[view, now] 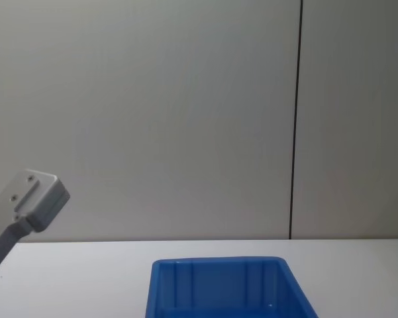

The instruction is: Pick up the two dolls from the table and place them into the box.

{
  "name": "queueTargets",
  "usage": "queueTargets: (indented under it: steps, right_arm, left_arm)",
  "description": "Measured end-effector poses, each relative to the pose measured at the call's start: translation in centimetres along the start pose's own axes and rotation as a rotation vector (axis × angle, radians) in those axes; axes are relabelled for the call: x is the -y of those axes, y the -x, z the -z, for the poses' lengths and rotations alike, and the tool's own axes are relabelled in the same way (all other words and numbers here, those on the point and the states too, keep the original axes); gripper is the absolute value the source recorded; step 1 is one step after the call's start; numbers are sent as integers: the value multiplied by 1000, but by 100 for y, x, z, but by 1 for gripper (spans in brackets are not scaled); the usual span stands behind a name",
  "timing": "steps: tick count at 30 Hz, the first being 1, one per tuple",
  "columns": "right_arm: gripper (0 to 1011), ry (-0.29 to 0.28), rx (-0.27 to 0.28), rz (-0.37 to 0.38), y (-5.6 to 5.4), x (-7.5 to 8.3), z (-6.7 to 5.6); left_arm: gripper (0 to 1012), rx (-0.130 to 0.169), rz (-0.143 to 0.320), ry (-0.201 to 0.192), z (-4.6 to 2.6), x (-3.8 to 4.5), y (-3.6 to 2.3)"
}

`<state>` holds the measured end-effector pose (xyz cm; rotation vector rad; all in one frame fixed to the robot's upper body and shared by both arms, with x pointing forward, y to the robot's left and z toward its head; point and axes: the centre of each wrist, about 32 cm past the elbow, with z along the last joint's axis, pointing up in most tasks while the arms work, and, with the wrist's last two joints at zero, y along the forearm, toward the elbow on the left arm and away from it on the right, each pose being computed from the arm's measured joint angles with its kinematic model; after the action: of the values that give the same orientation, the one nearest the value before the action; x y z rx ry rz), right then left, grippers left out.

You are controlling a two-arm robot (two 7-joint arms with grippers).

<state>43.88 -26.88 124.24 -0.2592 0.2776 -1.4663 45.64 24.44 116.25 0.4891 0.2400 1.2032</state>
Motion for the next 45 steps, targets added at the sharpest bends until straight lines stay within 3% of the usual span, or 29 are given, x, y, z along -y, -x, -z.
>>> queueTargets:
  steps: [20, 26, 36, 42, 45]
  right_arm:
    - [1001, 0, 0, 0, 0, 0, 0]
    - [1001, 0, 0, 0, 0, 0, 0]
    - [1001, 0, 0, 0, 0, 0, 0]
    - [1001, 0, 0, 0, 0, 0, 0]
    - [1001, 0, 0, 0, 0, 0, 0]
  left_arm:
    - [1001, -41, -13, -12, 11, -5, 10]
    - [883, -46, -15, -14, 13, -6, 11]
    - [594, -49, -16, -15, 15, -6, 11]
    - [371, -50, -16, -16, 15, -6, 12]
    - [321, -51, -17, -16, 15, -6, 12]
